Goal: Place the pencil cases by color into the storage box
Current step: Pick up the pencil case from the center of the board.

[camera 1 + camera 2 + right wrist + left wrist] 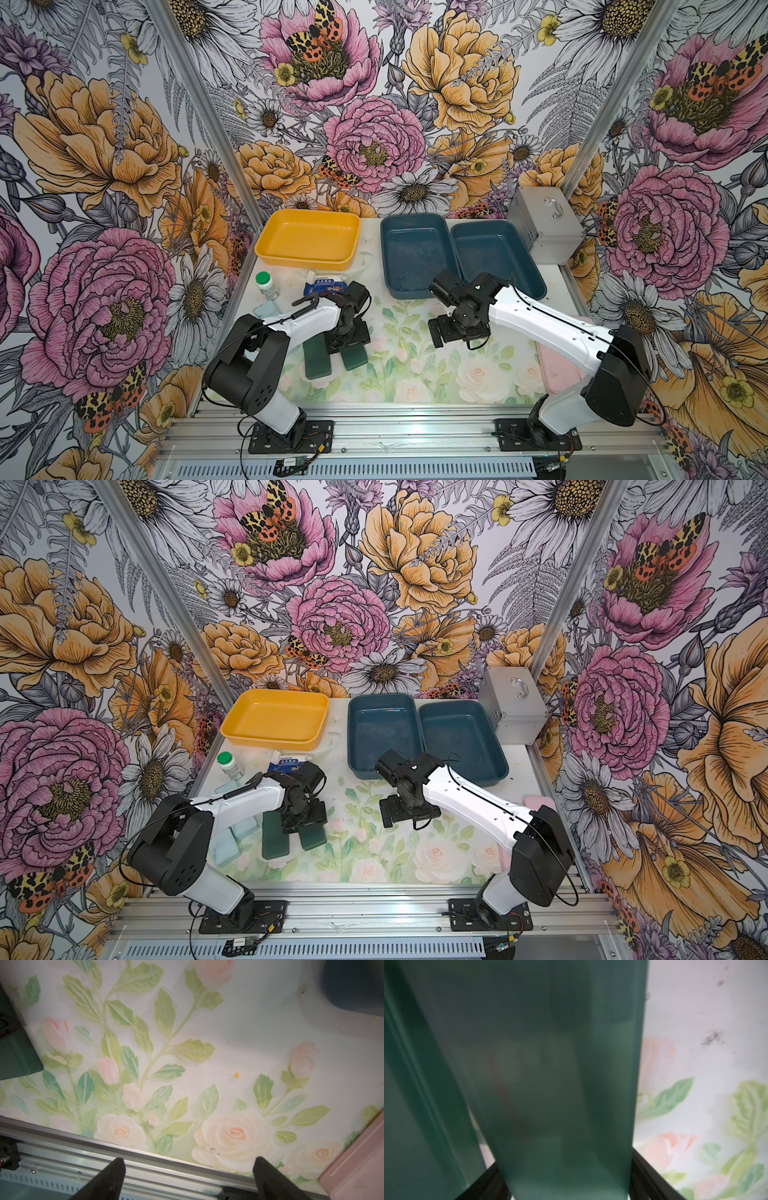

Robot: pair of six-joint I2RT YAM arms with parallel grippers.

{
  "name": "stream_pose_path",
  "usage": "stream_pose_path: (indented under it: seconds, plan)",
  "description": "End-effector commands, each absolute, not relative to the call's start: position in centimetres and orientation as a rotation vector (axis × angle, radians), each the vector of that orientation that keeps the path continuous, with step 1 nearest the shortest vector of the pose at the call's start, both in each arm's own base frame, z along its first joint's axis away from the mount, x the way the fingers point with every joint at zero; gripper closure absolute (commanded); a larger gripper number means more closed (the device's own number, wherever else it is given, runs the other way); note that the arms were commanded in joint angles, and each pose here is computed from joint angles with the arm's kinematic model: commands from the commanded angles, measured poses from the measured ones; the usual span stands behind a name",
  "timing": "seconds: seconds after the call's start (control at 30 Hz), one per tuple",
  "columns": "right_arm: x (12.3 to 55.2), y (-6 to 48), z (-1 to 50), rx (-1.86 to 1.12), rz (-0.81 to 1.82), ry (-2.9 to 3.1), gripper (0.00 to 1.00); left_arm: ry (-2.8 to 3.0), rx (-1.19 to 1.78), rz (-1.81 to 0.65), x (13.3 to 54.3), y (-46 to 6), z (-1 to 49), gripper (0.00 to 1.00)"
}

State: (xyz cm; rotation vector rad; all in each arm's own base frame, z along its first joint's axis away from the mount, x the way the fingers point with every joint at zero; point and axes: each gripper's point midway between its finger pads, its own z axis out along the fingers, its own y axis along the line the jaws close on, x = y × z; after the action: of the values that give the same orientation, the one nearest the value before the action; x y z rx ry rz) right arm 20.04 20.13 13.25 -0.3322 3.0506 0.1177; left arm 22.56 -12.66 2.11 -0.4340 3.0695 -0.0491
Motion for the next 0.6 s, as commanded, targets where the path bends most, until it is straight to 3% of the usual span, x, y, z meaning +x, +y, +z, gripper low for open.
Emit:
stream_pose_path:
  seconds: [0.0,0.27,0.57]
  plan:
    - [20.6,20.1,14.0,-0.296,0.146,3.01,0.01,3.049,-0.418,-0.149,23.4,-14.2,2.3,0.36]
    - [20.7,20.1,14.0,-0.296,0.15,3.01,0.01,3.041,-0.398,-0.209,23.3,-14.8,2.8,0.49]
    - [21.0,19.5,13.3,-0.262,0.171,3.026,0.01,2.847,-0.367,-0.366,24.7,-15.7,14.1,0.51]
